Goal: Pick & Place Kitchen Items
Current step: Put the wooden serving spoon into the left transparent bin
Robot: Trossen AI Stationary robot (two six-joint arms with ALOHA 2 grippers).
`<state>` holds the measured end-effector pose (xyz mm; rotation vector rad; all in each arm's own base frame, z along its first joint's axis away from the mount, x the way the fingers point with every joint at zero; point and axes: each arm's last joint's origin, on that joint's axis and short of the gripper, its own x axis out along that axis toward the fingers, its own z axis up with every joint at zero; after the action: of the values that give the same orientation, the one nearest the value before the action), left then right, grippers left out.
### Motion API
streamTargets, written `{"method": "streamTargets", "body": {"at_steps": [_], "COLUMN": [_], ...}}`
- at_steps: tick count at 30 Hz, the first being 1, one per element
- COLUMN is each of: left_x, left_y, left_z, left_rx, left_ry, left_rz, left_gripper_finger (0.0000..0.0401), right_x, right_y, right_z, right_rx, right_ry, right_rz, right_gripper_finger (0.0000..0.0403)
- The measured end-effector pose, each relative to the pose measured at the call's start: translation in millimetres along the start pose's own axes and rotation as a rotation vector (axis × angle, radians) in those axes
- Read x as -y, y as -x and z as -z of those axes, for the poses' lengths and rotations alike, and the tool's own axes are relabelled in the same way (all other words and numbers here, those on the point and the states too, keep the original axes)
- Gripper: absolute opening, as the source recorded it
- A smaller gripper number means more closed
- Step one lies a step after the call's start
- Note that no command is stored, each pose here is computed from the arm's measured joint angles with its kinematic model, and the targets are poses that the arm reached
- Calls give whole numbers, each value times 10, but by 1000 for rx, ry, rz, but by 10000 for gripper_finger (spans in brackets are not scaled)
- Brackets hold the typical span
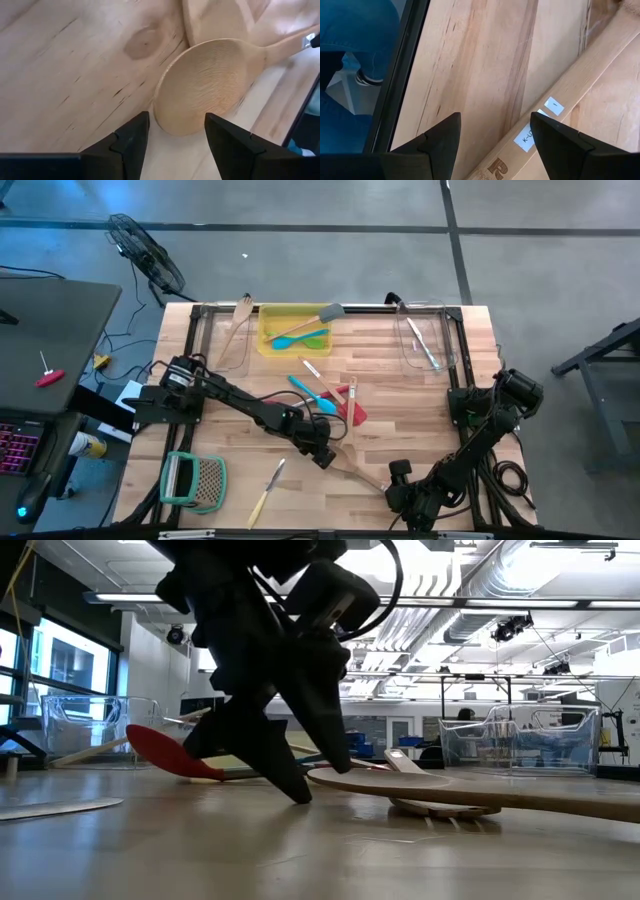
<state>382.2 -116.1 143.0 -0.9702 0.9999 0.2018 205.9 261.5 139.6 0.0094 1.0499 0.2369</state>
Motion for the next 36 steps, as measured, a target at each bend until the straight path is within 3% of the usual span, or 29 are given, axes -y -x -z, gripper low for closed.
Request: {"method": "streamTargets", "body": {"at_steps": [36], "left_x": [6], "left_y": [-9], "left_z": [-54], "left_rx": [2], "left_ry": [-95], "left_rz": [43], "left_gripper_finger": [193], "right_x": [-3], "right_y": [1], "right_z": [2], "right_rx": [-1], "right_ry": [-7], "right_rz": [-1], "right_gripper_finger": [232]}}
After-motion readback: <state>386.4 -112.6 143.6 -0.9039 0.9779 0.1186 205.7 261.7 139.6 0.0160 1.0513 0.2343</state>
